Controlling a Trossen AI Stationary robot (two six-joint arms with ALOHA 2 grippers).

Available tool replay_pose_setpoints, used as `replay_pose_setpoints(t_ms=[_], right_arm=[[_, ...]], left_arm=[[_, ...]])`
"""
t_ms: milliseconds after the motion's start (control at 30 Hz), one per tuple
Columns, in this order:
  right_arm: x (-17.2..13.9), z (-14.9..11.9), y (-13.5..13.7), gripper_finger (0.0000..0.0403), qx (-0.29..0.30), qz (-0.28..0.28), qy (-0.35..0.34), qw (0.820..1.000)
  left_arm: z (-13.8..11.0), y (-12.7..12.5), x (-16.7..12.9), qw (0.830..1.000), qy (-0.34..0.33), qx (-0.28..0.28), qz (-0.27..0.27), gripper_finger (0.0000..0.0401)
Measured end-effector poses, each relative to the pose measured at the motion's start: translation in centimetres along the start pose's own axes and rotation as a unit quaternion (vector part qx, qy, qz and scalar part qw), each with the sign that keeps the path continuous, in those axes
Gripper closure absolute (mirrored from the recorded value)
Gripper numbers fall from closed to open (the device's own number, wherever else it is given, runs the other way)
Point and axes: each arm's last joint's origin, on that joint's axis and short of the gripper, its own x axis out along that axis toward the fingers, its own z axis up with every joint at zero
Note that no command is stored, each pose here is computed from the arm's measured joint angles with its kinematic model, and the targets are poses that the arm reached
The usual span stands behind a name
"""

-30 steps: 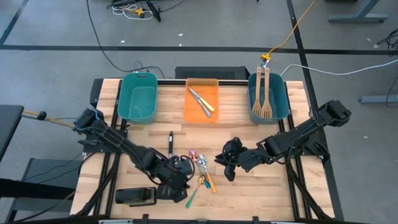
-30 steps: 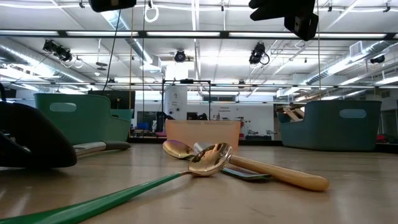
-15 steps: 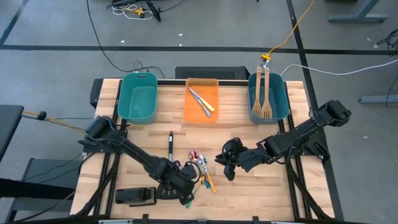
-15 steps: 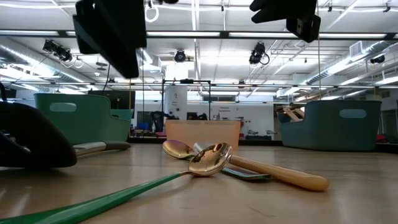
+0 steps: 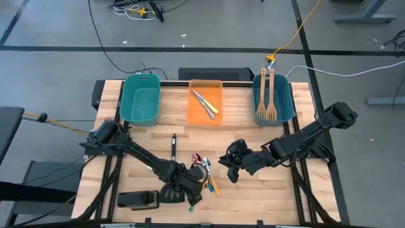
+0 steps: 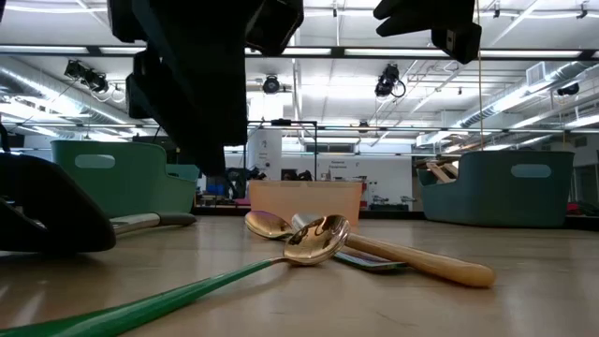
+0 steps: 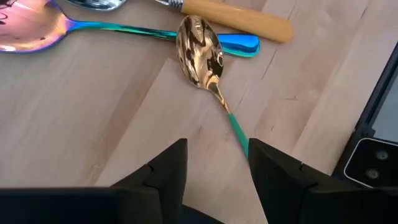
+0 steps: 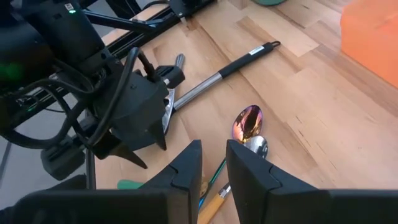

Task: Pick & Place Kitchen Items
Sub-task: Put the gold spoon into the green bin

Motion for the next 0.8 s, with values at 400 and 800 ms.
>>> replay_pose_setpoints(t_ms=[400, 800], right_arm=[[0.0, 0.0, 0.0, 0.0319, -0.003, -0.001, -0.001, 1.000], [0.0, 0.0, -0.1, 0.0319, -0.006, -0.010, -0.002, 1.000]], left_arm=[[0.7, -1.2, 1.1, 1.000, 0.000, 0.001, -0.020, 0.0224], [2.0, -3.7, 3.2, 0.995, 0.044, 0.036, 0.085, 0.0224]])
